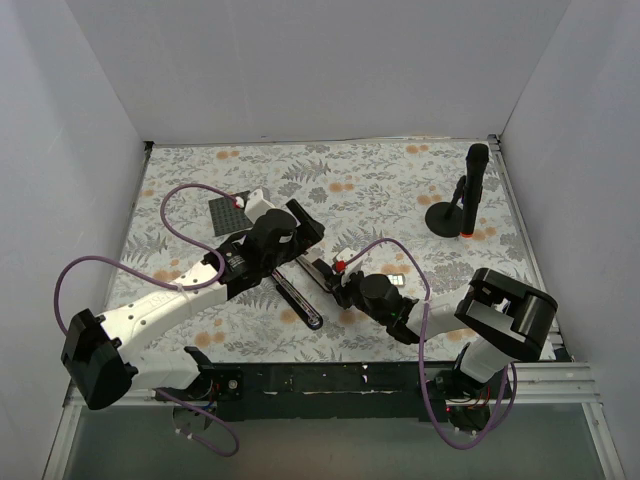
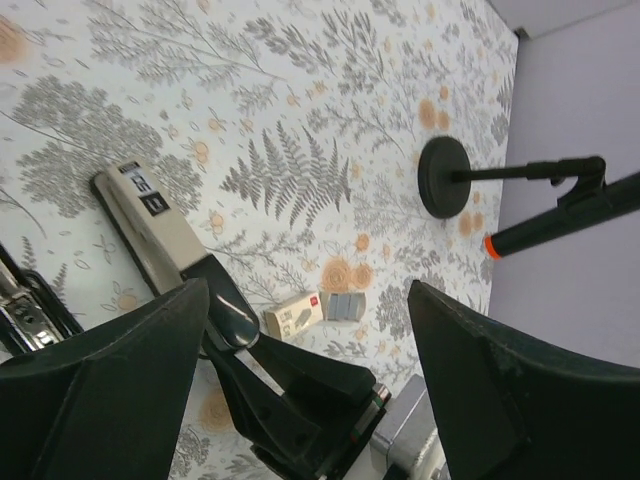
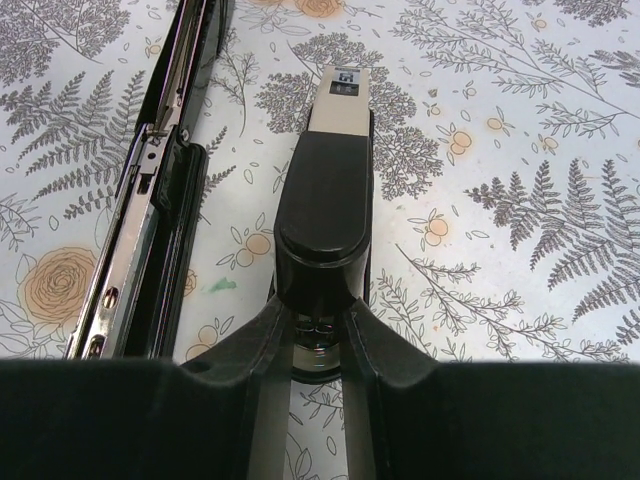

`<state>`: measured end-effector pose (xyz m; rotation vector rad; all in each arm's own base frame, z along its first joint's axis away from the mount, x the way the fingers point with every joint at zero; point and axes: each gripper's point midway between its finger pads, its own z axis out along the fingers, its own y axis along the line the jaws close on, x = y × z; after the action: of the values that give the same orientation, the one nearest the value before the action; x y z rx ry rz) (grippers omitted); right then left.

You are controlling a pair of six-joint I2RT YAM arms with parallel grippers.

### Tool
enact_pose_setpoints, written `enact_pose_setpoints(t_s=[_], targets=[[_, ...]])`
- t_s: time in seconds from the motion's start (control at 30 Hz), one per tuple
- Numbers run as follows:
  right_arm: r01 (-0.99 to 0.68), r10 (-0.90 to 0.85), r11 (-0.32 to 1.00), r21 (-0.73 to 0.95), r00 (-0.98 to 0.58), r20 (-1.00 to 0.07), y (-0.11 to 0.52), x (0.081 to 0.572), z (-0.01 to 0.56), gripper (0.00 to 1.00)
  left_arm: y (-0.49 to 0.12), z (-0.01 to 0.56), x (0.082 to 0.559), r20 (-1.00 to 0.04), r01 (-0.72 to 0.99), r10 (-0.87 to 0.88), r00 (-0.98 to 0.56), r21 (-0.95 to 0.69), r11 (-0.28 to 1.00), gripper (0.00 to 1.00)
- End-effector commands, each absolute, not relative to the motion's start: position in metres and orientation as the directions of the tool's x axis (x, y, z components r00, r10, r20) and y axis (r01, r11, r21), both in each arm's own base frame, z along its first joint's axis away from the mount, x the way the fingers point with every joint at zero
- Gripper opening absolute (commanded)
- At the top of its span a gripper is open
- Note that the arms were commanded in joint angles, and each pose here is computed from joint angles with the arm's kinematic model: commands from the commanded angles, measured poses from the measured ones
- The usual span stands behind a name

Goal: Load the staples into the stapler

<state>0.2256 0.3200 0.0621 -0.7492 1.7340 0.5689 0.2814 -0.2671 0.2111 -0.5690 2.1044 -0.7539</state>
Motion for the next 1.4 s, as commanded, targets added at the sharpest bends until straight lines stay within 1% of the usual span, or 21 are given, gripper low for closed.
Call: enact_pose_setpoints(t_s=[0.0, 0.03, 0.07, 0.1, 0.2, 0.23, 0.27, 0.33, 0.37, 0.4, 0.43, 0.47, 0.53, 0.57, 0.6, 0.67, 0.7, 0.9, 1.0, 1.13, 1.37], targets=[[-0.752, -0.204, 0.659, 0.007, -0.188, -0.961, 0.325, 0.221, 0.067, 0.38, -0.22, 0.227, 0.292, -0.623, -0.144, -0.63, -0.463, -0.649, 0.747, 0.84], [-0.756, -0.21, 0.655, 0.007, -0.191, -0.959, 0.325, 0.22, 0.067, 0.42, -0.207, 0.228, 0.296, -0.656, -0.143, -0.613, -0.439, -0.623, 0.769, 0.91], [-0.758, -0.21, 0.652, 0.008, -0.191, -0.959, 0.325, 0.219, 0.07, 0.48, -0.198, 0.229, 0.297, -0.678, -0.147, -0.604, -0.42, -0.605, 0.782, 0.94], [-0.759, -0.236, 0.651, 0.002, -0.206, -0.95, 0.321, 0.217, 0.065, 0.5, -0.183, 0.233, 0.298, -0.707, -0.155, -0.596, -0.379, -0.587, 0.795, 0.98], [-0.762, -0.252, 0.647, 0.005, -0.22, -0.942, 0.321, 0.215, 0.072, 0.52, -0.161, 0.241, 0.299, -0.812, -0.116, -0.49, -0.318, -0.48, 0.87, 0.98], [-0.765, -0.29, 0.644, 0.004, -0.249, -0.924, 0.319, 0.212, 0.068, 0.52, -0.157, 0.248, 0.298, -0.833, -0.083, -0.474, -0.285, -0.472, 0.878, 0.98], [-0.766, -0.277, 0.643, 0.016, -0.252, -0.927, 0.321, 0.212, 0.079, 0.52, -0.151, 0.249, 0.296, -0.874, -0.055, -0.402, -0.273, -0.403, 0.913, 0.98], [-0.761, -0.325, 0.648, 0.029, -0.311, -0.893, 0.315, 0.206, 0.077, 0.52, -0.14, 0.254, 0.292, -0.907, -0.027, -0.358, -0.221, -0.361, 0.932, 0.98], [-0.759, -0.302, 0.65, 0.042, -0.308, -0.902, 0.323, 0.209, 0.098, 0.52, -0.136, 0.255, 0.29, -0.92, -0.015, -0.333, -0.205, -0.338, 0.941, 0.98], [-0.759, -0.313, 0.65, 0.04, -0.315, -0.896, 0.323, 0.21, 0.102, 0.51, -0.132, 0.259, 0.29, -0.943, 0.004, -0.284, -0.175, -0.289, 0.957, 0.98], [-0.753, -0.364, 0.657, 0.026, -0.348, -0.864, 0.317, 0.208, 0.098, 0.51, -0.125, 0.258, 0.286, -0.951, 0.006, -0.271, -0.152, -0.275, 0.961, 0.98], [-0.751, -0.359, 0.66, 0.027, -0.347, -0.867, 0.326, 0.215, 0.114, 0.49, -0.122, 0.259, 0.284, -0.956, 0.013, -0.258, -0.137, -0.263, 0.965, 0.98], [-0.74, -0.392, 0.672, 0.027, -0.385, -0.836, 0.326, 0.22, 0.117, 0.47, -0.116, 0.264, 0.281, -0.971, 0.027, -0.218, -0.095, -0.222, 0.975, 0.98], [-0.739, -0.458, 0.673, 0.013, -0.431, -0.777, 0.319, 0.216, 0.1, 0.45, -0.11, 0.265, 0.277, -0.973, 0.027, -0.217, -0.073, -0.219, 0.975, 0.98], [-0.739, -0.45, 0.673, 0.021, -0.432, -0.781, 0.328, 0.222, 0.115, 0.44, -0.108, 0.269, 0.276, -0.974, 0.034, -0.219, -0.054, -0.221, 0.975, 0.98], [-0.743, -0.501, 0.669, 0.019, -0.47, -0.727, 0.328, 0.219, 0.104, 0.39, -0.107, 0.273, 0.27, -0.985, 0.083, -0.171, -0.029, -0.172, 0.982, 0.98], [-0.741, -0.492, 0.67, 0.026, -0.471, -0.733, 0.334, 0.223, 0.113, 0.38, -0.106, 0.276, 0.268, -0.986, 0.092, -0.164, -0.015, -0.165, 0.982, 0.98], [-0.72, -0.561, 0.694, 0.003, -0.543, -0.624, 0.328, 0.221, 0.099, 0.36, -0.09, 0.287, 0.255, -0.978, 0.088, -0.197, 0.074, -0.19, 0.978, 0.98], [-0.722, -0.579, 0.692, 0.005, -0.559, -0.593, 0.328, 0.219, 0.092, 0.36, -0.084, 0.289, 0.253, -0.978, 0.074, -0.188, 0.094, -0.181, 0.981, 0.98], [-0.722, -0.606, 0.691, 0.019, -0.594, -0.53, 0.327, 0.212, 0.078, 0.35, -0.083, 0.29, 0.253, -0.977, 0.071, -0.19, 0.096, -0.184, 0.98, 0.98], [-0.723, -0.634, 0.69, 0.022, -0.619, -0.463, 0.327, 0.209, 0.063, 0.34, -0.084, 0.288, 0.253, -0.978, 0.073, -0.192, 0.084, -0.186, 0.98, 0.98]])
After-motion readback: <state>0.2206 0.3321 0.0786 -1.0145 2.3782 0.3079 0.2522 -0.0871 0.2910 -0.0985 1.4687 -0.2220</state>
